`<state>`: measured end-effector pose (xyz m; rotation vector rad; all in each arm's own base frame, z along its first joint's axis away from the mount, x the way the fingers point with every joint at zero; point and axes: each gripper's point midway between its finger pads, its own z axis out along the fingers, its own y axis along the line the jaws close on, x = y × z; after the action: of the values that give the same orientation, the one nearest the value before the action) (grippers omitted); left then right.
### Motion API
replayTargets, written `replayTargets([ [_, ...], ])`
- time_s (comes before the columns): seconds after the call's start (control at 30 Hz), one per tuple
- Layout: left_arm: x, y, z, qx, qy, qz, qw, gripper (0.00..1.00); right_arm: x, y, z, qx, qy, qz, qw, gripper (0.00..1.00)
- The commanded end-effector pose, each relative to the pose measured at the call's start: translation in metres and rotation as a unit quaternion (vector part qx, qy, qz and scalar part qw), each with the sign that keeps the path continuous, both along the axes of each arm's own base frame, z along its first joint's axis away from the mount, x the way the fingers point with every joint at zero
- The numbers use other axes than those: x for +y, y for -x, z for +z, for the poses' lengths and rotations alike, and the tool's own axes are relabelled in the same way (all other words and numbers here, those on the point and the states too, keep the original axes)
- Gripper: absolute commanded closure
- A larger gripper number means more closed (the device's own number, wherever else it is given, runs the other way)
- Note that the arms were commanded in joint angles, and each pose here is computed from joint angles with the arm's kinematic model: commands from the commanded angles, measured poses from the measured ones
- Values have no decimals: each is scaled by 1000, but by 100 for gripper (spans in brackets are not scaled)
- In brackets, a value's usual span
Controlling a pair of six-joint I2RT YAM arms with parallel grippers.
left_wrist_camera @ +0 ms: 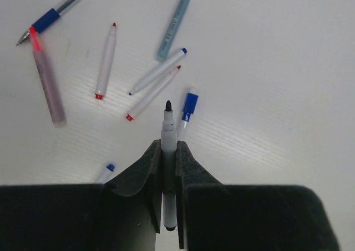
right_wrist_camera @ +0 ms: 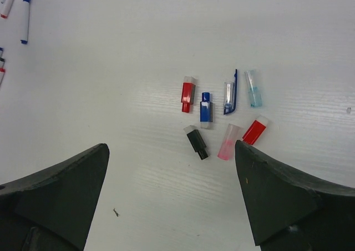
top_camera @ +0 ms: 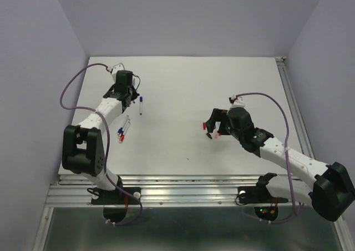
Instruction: Open the pen caps
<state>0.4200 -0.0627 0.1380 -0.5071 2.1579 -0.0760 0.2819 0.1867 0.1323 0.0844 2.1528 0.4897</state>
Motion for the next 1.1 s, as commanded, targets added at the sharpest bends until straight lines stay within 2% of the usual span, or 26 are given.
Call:
replayTargets([
  [0.0,34,-44,15,-26,-44,-18,999,100,4,4,-8,-9,3,26,1000,0],
  [0.1,62,-65,-6,10,-41,-5,999,100,8,7,-11,-9,-1,40,999,0],
  [0.13,65,-66,-30,41,-31,-9,999,100,6,7,-12,-9,3,39,999,0],
  [0.2,75,-79,-34,42,-8,-17,999,100,3,5,-14,-8,13,31,999,0],
  [0.33,84,-88,-56,73,-21,-12,997,100,-1,4,-13,-12,19,24,999,0],
  [0.53,108,-93,-60,101,-34,30,994,99,-2,2,-21,-4,30,24,999,0],
  [0.57,110,-93,-66,113,-36,30,992,96,-1,2,-23,-2,32,24,999,0],
  [0.67,118,-91,-76,134,-51,41,989,95,1,1,-27,5,32,26,999,0],
  [0.7,121,-90,-77,138,-56,46,988,89,1,1,-28,7,34,27,999,0],
  [0.83,122,-87,-82,147,-63,44,986,77,2,0,-31,11,37,26,999,0],
  [1.07,123,-85,-88,162,-62,51,984,67,1,0,-36,17,42,24,999,0],
])
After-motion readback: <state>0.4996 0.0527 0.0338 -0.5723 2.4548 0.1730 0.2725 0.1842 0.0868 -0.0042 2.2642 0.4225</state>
